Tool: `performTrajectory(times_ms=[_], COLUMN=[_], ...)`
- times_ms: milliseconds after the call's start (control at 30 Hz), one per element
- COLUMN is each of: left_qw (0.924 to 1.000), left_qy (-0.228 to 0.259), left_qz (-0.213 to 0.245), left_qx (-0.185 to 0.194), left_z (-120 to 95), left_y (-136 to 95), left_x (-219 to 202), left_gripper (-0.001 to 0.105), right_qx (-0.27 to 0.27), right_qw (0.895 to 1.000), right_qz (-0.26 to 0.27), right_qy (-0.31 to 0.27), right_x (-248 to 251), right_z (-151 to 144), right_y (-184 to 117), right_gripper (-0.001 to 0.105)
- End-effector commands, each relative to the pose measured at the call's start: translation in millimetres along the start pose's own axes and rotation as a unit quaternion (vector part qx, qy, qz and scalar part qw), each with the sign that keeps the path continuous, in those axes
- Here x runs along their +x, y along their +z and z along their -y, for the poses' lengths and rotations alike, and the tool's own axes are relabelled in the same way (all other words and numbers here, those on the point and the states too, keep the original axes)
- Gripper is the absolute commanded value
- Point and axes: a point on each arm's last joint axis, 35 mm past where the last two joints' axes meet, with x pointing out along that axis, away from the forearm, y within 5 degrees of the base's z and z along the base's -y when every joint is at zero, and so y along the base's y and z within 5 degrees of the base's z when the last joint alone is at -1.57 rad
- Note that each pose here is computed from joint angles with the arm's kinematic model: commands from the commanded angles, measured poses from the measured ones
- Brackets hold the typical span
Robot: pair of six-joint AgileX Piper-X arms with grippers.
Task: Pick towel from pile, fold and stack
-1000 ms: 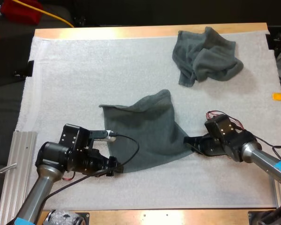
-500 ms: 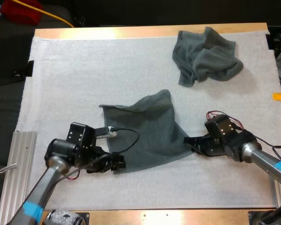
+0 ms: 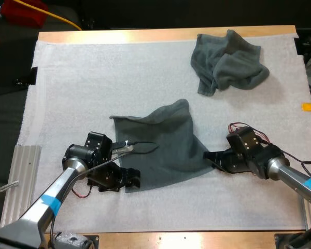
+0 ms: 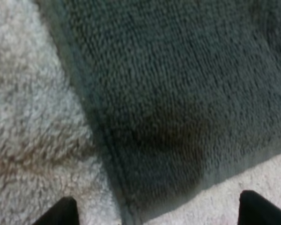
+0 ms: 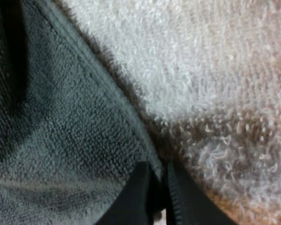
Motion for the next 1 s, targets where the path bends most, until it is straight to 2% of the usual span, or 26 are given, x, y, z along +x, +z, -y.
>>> performTrajectory(times_ms=[0,267,533,733,800,867,967], left_qw=[1.0,0.9975,0.9958,0.9956,0.9957,0.9962,0.9966], left_qy=[-0.007,-0.057,-0.061,-0.057,-0.056,-0.047,-0.037], left_qz=[-0.002,-0.04,-0.065,-0.075,-0.074,-0.073,-0.072], left_qx=[-0.003,-0.005,-0.016,0.002,0.006,0.008,0.016], left_z=[0,2,-2,-4,-4,-5,-6], left_y=[2,7,9,9,9,8,8], left_x=[2,12,22,26,26,26,26], left_gripper=[0.066,0.066,0.066,0.065,0.06,0.049,0.038], right_qx=[-0.006,-0.006,-0.006,-0.006,-0.006,-0.006,-0.006], right_qw=[1.0,1.0,1.0,1.0,1.0,1.0,1.0], right_qz=[-0.005,-0.005,-0.005,-0.005,-0.005,-0.005,-0.005], right_qy=[0.002,0.002,0.002,0.002,0.002,0.002,0.002], right_x=[-2,-2,-2,-2,-2,-2,-2], right_z=[0,0,0,0,0,0,0], right_y=[-2,-2,-2,-2,-2,-2,-2], right_gripper=[0.001,0.001,0.001,0.001,0.001,0.001,0.001])
